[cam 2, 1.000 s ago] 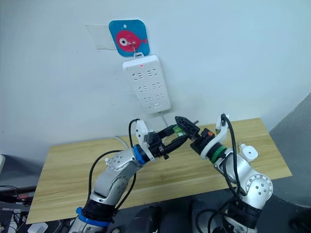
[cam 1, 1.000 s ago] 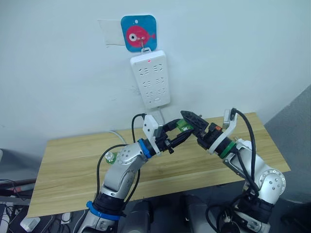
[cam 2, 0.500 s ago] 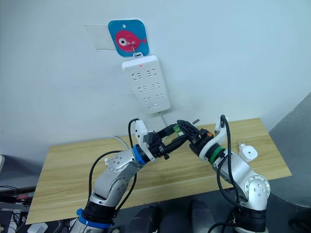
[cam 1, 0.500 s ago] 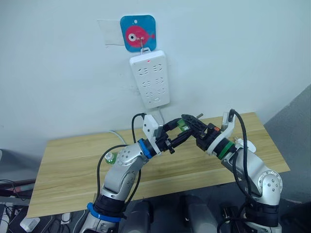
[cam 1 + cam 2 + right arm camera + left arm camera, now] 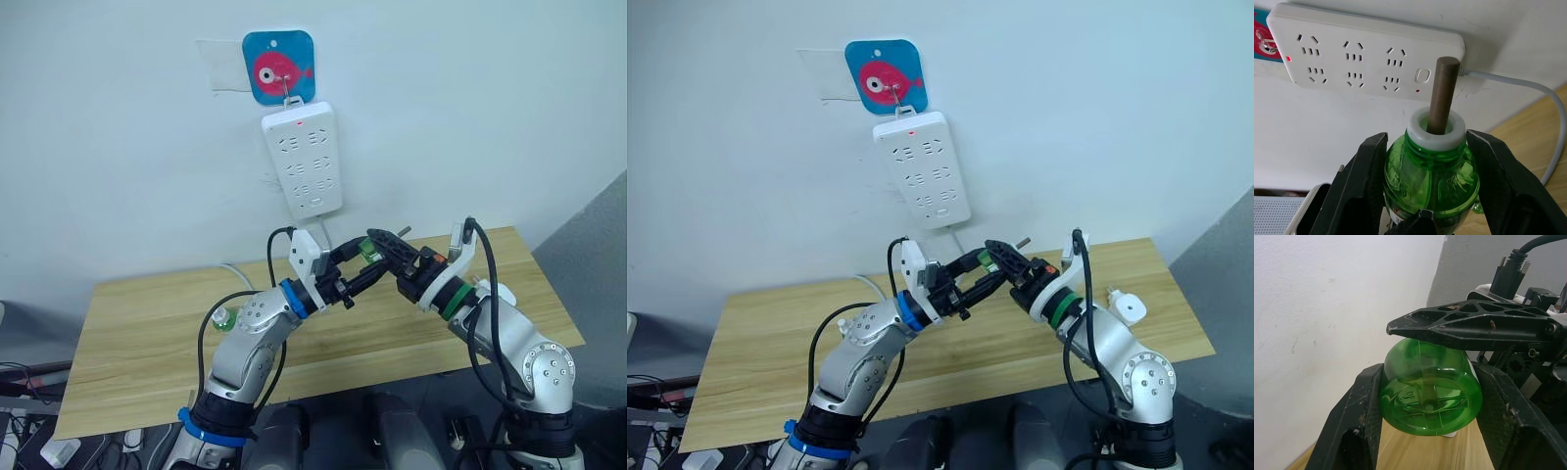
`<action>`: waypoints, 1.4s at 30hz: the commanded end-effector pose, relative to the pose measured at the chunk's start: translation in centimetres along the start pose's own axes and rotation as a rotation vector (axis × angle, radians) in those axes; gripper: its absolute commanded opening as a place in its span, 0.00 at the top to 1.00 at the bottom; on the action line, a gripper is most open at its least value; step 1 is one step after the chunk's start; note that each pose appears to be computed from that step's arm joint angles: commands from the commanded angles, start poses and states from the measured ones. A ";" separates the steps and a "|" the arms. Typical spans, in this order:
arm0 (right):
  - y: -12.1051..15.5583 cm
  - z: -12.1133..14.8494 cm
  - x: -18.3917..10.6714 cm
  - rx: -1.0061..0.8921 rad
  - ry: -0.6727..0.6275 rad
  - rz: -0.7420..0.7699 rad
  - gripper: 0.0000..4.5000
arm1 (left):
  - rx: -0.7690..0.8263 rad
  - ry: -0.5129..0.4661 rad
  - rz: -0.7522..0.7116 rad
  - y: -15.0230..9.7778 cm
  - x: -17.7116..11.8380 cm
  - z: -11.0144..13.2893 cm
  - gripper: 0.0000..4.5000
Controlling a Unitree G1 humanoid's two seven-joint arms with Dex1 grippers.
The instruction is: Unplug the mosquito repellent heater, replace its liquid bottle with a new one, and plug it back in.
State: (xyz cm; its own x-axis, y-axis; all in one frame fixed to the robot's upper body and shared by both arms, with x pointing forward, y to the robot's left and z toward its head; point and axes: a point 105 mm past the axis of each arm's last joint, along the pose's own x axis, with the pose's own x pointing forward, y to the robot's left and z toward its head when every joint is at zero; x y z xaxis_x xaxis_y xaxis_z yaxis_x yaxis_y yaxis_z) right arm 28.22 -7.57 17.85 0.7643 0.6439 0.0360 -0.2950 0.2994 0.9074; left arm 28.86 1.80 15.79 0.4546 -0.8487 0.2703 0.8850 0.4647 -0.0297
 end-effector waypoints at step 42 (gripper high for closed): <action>-20.7 6.2 0.9 -1.209 -0.174 -0.586 0.52 | 0.156 0.345 -0.163 -0.3 -2.0 -2.6 0.01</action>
State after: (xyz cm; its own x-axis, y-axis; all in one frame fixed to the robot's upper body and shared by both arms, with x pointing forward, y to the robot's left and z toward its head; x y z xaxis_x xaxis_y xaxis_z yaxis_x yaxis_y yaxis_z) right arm 38.56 -17.34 1.54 0.9840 0.1419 -0.1079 -0.1538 0.9817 -0.1120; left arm 28.02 2.94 11.86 0.3492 -0.9313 -0.1039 0.9350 0.3390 0.1040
